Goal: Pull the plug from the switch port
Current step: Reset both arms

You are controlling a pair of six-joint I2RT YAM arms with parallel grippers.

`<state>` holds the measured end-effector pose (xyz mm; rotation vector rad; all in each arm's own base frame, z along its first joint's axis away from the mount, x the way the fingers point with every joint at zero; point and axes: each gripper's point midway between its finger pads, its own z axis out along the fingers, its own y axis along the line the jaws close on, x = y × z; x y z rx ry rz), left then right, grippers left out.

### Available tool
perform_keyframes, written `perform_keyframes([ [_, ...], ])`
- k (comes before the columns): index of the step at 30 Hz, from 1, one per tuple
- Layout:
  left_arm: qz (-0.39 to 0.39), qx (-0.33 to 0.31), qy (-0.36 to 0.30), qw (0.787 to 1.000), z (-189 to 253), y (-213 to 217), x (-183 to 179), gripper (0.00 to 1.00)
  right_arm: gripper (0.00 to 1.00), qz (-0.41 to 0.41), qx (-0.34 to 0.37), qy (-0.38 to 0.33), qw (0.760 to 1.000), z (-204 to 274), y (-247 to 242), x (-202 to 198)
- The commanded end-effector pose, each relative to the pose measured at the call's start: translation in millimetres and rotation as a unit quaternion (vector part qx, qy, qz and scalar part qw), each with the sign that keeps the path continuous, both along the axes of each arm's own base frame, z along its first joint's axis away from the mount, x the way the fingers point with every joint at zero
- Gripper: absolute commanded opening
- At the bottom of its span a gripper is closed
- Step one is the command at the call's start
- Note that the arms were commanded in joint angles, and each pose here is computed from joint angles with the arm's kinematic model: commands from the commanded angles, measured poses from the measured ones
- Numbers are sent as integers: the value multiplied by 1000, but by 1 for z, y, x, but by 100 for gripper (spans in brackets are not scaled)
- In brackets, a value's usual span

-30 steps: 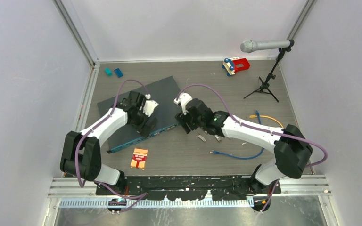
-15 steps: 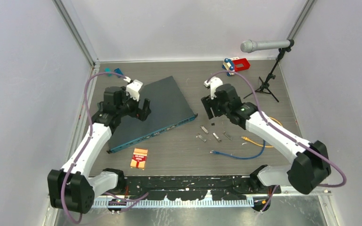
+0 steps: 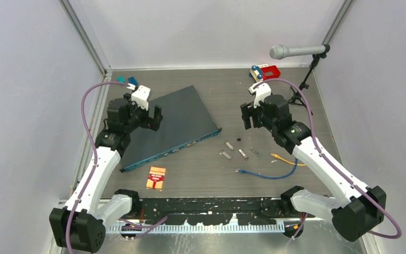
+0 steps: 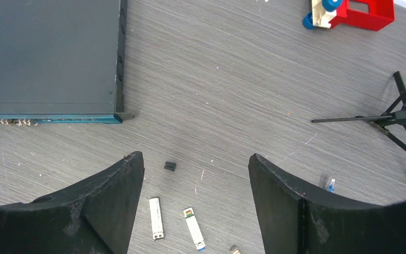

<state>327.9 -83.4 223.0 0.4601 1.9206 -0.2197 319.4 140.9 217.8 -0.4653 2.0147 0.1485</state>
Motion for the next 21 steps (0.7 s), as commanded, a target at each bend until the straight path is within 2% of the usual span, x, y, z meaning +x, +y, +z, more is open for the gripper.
perform_keyframes([
  [1, 15, -8, -53, 998, 35, 6, 2, 100, 77, -6, 16, -56, 998, 26, -5, 3],
  [9, -4, -28, -73, 997, 43, 1, -6, 100, 77, -30, 24, -75, 996, 37, -16, 3],
  [21, -19, -23, -49, 998, 36, 0, -17, 100, 77, -38, 24, -73, 996, 34, -23, 6],
])
